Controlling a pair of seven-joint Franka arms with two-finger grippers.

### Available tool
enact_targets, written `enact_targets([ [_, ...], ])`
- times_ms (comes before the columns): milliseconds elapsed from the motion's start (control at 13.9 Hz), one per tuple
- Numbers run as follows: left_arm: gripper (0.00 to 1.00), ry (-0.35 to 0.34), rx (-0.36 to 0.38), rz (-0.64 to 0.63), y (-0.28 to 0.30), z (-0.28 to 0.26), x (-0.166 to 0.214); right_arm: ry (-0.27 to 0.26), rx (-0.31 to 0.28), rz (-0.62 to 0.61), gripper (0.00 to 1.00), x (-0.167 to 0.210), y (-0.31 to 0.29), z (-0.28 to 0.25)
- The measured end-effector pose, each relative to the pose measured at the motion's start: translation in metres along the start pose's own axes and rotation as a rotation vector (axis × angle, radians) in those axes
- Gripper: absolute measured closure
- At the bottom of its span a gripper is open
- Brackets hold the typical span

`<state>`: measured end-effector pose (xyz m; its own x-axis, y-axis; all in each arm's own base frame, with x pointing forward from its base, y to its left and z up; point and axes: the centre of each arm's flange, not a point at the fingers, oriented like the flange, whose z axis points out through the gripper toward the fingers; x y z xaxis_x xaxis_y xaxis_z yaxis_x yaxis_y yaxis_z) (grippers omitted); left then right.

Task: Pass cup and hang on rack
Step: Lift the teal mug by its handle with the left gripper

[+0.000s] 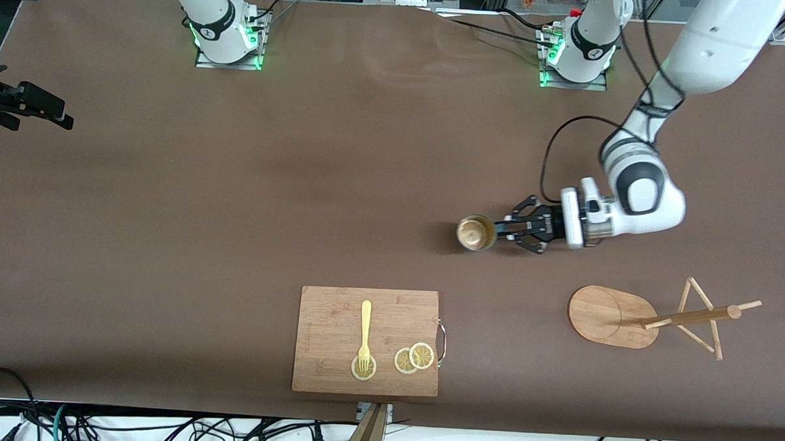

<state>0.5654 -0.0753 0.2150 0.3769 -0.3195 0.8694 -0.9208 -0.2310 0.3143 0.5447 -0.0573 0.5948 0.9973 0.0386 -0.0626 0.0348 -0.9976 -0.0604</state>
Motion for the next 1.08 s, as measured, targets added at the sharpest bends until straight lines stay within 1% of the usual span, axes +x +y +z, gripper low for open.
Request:
enact_targets([
  [144, 0.79, -0.008, 0.003, -0.182, 0.009, -0.056, 0.002, 0.000, 0.000, -0.001, 0.00, 0.000, 0.000, 0.000],
  [288, 0.79, 0.022, -0.014, -0.350, 0.015, -0.107, -0.007, 0.000, 0.000, -0.005, 0.00, 0.000, -0.003, 0.000],
  [432, 0.79, 0.075, -0.061, -0.512, 0.021, -0.140, -0.023, 0.000, -0.001, -0.008, 0.00, 0.001, -0.004, 0.000],
  [576, 0.79, 0.125, -0.127, -0.712, 0.029, -0.168, -0.032, 0.000, -0.001, -0.008, 0.00, 0.001, -0.005, 0.000],
  [720, 0.79, 0.164, -0.177, -0.934, 0.029, -0.199, -0.029, 0.000, -0.001, -0.009, 0.00, 0.001, -0.005, 0.000],
  [792, 0.79, 0.176, -0.190, -1.024, 0.025, -0.215, -0.023, 0.000, -0.001, -0.009, 0.00, 0.001, -0.005, 0.000],
  [936, 0.79, 0.192, -0.206, -1.151, 0.014, -0.243, -0.015, 0.000, -0.001, -0.009, 0.00, 0.001, -0.005, 0.000],
  [1081, 0.79, 0.212, -0.226, -1.247, 0.005, -0.265, -0.022, 0.001, -0.001, -0.009, 0.00, 0.001, -0.005, 0.000],
])
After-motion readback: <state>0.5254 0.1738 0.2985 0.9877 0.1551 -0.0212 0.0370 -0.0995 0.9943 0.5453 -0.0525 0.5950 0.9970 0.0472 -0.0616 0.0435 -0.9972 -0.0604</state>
